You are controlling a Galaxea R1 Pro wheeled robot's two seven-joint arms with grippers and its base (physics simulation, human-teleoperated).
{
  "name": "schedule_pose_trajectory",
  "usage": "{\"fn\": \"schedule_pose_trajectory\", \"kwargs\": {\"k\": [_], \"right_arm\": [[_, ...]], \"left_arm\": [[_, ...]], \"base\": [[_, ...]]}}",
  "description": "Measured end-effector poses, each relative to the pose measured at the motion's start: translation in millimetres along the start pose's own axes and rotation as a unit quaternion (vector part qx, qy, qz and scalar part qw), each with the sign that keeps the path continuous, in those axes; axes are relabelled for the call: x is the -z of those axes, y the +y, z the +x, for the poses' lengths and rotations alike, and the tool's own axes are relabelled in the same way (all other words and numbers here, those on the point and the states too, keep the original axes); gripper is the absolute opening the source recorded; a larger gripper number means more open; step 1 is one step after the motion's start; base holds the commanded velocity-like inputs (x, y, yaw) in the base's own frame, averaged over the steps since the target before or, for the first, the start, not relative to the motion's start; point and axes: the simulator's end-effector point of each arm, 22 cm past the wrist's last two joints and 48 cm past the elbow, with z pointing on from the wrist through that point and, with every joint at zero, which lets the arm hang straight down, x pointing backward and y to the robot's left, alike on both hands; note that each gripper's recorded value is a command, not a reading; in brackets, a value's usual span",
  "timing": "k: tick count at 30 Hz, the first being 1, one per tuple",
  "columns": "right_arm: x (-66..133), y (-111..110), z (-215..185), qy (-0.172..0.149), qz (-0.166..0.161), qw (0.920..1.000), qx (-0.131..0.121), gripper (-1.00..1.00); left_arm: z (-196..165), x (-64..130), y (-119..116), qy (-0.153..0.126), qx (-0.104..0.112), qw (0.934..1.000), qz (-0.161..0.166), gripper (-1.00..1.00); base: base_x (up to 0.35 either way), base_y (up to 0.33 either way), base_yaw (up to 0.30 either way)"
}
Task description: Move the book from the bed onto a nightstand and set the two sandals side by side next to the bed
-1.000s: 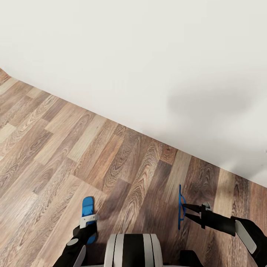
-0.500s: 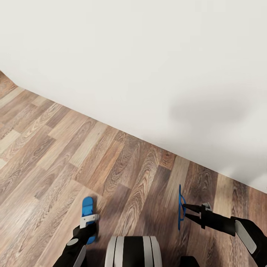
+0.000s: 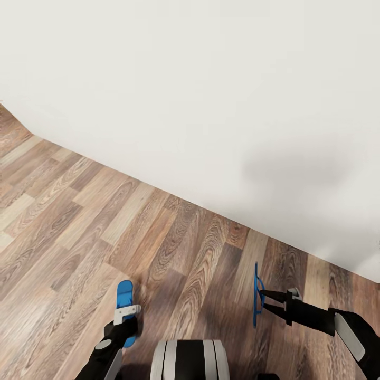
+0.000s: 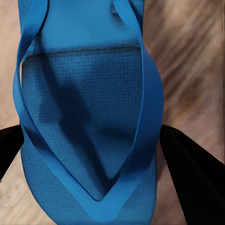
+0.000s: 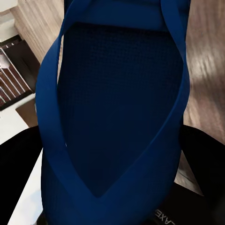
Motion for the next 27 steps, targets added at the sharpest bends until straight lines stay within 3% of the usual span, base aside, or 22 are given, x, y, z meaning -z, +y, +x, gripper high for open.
{"fn": "schedule_pose_trajectory", "kwargs": {"k": [10, 13, 16, 21, 24, 27], "right_arm": [[5.4, 19, -3, -0.007, -0.010, 0.9998, 0.016, -1.00], [6.8, 25, -3, -0.009, -0.013, 0.9996, 0.022, -1.00], [8.3, 31, -4, -0.010, -0.016, 0.9995, 0.027, -1.00], [10.9, 41, -4, -0.013, -0.021, 0.9991, 0.035, -1.00], [12.5, 46, -5, -0.014, -0.024, 0.9988, 0.040, -1.00], [14.0, 52, -5, -0.015, -0.027, 0.9985, 0.046, -1.00]], "left_arm": [[-21, 9.4, -2, -0.022, 0.003, 0.9998, 0.003, -1.00], [-56, 17.3, -7, -0.057, 0.007, 0.9982, 0.016, -1.00], [-94, 31.3, -24, -0.097, 0.010, 0.9935, 0.059, -1.00], [-118, 48.3, -41, -0.111, 0.000, 0.9863, 0.122, -1.00], [-138, 63.0, -47, -0.124, 0.014, 0.9781, 0.167, -1.00], [-142, 77.4, -55, -0.107, 0.039, 0.9662, 0.231, -1.00]], "base": [[0.000, 0.000, 0.000], [0.000, 0.000, 0.000], [0.000, 0.000, 0.000], [0.000, 0.000, 0.000], [0.000, 0.000, 0.000], [0.000, 0.000, 0.000]]}}
